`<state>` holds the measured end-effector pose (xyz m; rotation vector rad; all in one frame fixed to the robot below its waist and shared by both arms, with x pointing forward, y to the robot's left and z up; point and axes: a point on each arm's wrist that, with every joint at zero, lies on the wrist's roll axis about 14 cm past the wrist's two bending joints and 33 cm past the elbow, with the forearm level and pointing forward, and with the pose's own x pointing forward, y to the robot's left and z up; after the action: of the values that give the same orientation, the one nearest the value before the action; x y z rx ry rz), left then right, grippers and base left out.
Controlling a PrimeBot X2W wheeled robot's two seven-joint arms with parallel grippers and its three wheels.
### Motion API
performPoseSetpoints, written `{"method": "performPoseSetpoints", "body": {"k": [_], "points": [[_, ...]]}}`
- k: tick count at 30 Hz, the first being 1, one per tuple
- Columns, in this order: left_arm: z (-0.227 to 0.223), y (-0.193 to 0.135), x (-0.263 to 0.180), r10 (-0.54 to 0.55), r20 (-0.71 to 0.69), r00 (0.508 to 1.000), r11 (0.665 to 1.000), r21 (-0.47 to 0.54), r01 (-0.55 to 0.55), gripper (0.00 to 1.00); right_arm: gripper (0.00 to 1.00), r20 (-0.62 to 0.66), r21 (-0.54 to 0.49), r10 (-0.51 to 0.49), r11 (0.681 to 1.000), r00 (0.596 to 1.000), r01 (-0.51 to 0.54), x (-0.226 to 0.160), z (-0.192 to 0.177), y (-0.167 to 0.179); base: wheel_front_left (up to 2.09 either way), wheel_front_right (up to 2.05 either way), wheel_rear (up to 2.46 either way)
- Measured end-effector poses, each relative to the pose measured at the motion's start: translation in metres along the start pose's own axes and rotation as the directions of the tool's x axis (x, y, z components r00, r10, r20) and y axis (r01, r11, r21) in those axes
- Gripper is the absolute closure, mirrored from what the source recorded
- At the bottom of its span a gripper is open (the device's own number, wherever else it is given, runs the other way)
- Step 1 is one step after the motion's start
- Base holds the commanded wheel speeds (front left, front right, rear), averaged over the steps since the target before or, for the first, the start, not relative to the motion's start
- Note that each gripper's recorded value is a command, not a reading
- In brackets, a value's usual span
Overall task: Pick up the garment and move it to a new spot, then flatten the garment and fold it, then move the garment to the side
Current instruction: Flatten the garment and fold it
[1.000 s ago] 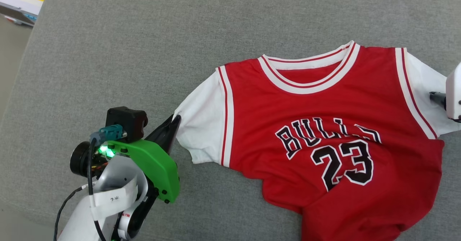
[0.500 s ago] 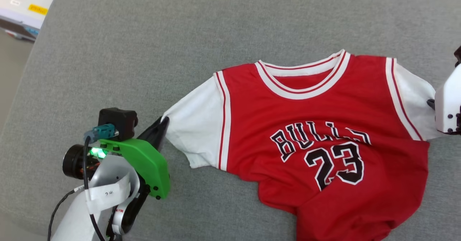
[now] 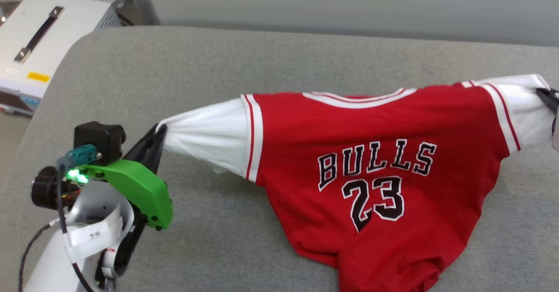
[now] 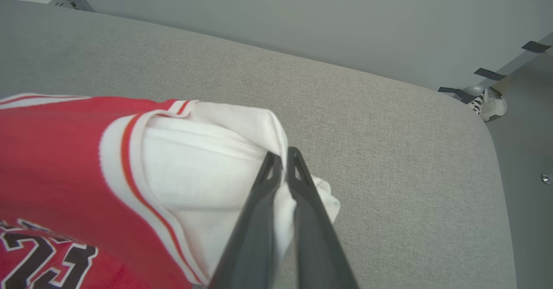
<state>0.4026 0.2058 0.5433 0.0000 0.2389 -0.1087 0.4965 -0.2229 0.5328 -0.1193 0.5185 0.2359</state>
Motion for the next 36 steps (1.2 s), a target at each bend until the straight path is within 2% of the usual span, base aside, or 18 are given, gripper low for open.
{"method": "performPoseSetpoints", "body": {"k": [5,9,15,16,23,25,31,36], "points": [[0.042,-0.002,-0.010,-0.007,0.134,0.991,0.999,0.032,0.003,1.00,1.00,0.152,0.001,-0.027,1.000,0.988,0.027,-0.042,0.034,-0.011,0.00,0.00,0.00],[0.084,-0.006,-0.016,-0.026,0.268,0.963,0.997,0.072,0.007,1.00,1.00,0.265,0.017,-0.054,0.999,0.963,0.051,-0.076,0.059,-0.020,0.00,0.00,0.00],[0.137,-0.013,-0.027,-0.059,0.429,0.901,0.993,0.114,0.011,1.00,1.00,0.407,0.015,-0.083,0.996,0.910,0.084,-0.119,0.090,-0.025,0.00,0.00,0.00],[0.158,-0.016,-0.031,-0.072,0.489,0.869,0.991,0.130,0.009,1.00,1.00,0.464,0.029,-0.094,0.995,0.881,0.091,-0.133,0.102,-0.027,0.00,0.00,0.00],[0.200,-0.013,-0.032,-0.094,0.597,0.796,0.985,0.174,-0.014,1.00,1.00,0.553,0.020,-0.107,0.993,0.826,0.116,-0.141,0.134,-0.032,0.00,0.00,0.00],[0.208,-0.012,-0.027,-0.109,0.605,0.788,0.979,0.201,-0.019,1.00,1.00,0.569,0.017,-0.109,0.992,0.815,0.121,-0.139,0.142,-0.034,0.00,0.00,0.00],[0.218,-0.005,0.002,-0.146,0.573,0.806,0.962,0.273,-0.020,1.00,1.00,0.594,-0.009,-0.116,0.989,0.796,0.150,-0.121,0.164,-0.043,0.00,0.00,0.00],[0.225,0.001,0.039,-0.176,0.533,0.827,0.943,0.333,-0.014,1.00,1.00,0.600,-0.017,-0.135,0.983,0.788,0.181,-0.091,0.183,-0.056,0.00,0.00,0.00]]}}
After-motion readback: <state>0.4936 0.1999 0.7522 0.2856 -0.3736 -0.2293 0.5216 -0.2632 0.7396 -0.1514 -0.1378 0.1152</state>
